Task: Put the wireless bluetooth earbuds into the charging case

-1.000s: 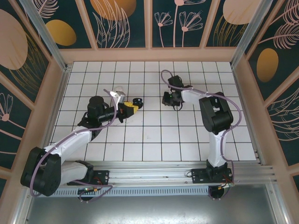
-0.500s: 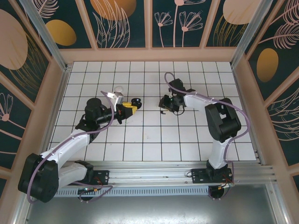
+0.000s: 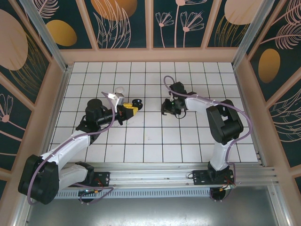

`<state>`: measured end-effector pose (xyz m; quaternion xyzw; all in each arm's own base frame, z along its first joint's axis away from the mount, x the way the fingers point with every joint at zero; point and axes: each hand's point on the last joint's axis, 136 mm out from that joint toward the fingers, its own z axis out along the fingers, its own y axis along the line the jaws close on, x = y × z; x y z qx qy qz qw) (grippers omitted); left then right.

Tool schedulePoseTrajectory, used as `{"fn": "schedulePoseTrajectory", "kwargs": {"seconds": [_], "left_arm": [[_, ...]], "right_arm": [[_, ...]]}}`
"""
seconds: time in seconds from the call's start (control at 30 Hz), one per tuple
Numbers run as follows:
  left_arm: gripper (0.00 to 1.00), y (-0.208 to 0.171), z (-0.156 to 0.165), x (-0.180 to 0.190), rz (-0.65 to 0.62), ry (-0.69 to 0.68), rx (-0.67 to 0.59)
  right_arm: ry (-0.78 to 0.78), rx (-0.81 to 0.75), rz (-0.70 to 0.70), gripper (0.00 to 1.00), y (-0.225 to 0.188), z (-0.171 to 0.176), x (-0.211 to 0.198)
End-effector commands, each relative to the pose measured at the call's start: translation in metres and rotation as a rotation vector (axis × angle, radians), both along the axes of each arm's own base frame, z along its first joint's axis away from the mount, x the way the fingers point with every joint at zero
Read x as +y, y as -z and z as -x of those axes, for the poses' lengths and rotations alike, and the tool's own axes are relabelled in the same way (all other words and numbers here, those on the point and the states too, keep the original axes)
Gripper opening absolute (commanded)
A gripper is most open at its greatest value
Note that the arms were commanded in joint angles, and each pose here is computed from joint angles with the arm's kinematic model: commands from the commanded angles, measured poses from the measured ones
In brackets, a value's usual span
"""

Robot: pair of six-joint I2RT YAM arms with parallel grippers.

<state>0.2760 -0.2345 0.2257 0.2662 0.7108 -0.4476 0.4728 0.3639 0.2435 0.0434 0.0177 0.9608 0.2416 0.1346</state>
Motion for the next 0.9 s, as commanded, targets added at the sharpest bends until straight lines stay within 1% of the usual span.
{"fn": "schedulePoseTrajectory", "kwargs": {"seconds": [0.0,0.17,0.33,0.47,0.67,0.87], "left_arm": [[0.04,-0.002,-0.002,0.0,0.005,-0.006,-0.007],[0.04,-0.002,-0.002,0.001,0.004,-0.005,-0.003],[0.04,0.001,0.0,0.001,0.004,-0.005,0.004],[0.04,-0.001,0.001,0.001,0.008,0.002,0.002],[0.05,0.0,0.001,0.001,0.001,0.001,0.005],[0.05,0.0,0.0,0.0,0.002,0.004,0.007]], "right_arm": [[-0.118,-0.092,0.015,0.3,-0.008,-0.007,0.012],[-0.226,-0.13,0.093,0.33,-0.006,-0.015,0.01],[-0.369,-0.164,0.069,0.35,-0.008,-0.017,0.022],[-0.448,-0.144,0.078,0.35,-0.001,-0.018,0.027],[-0.51,-0.105,0.088,0.35,0.009,-0.013,0.027],[-0.529,-0.063,0.131,0.35,0.022,-0.004,0.018]]}}
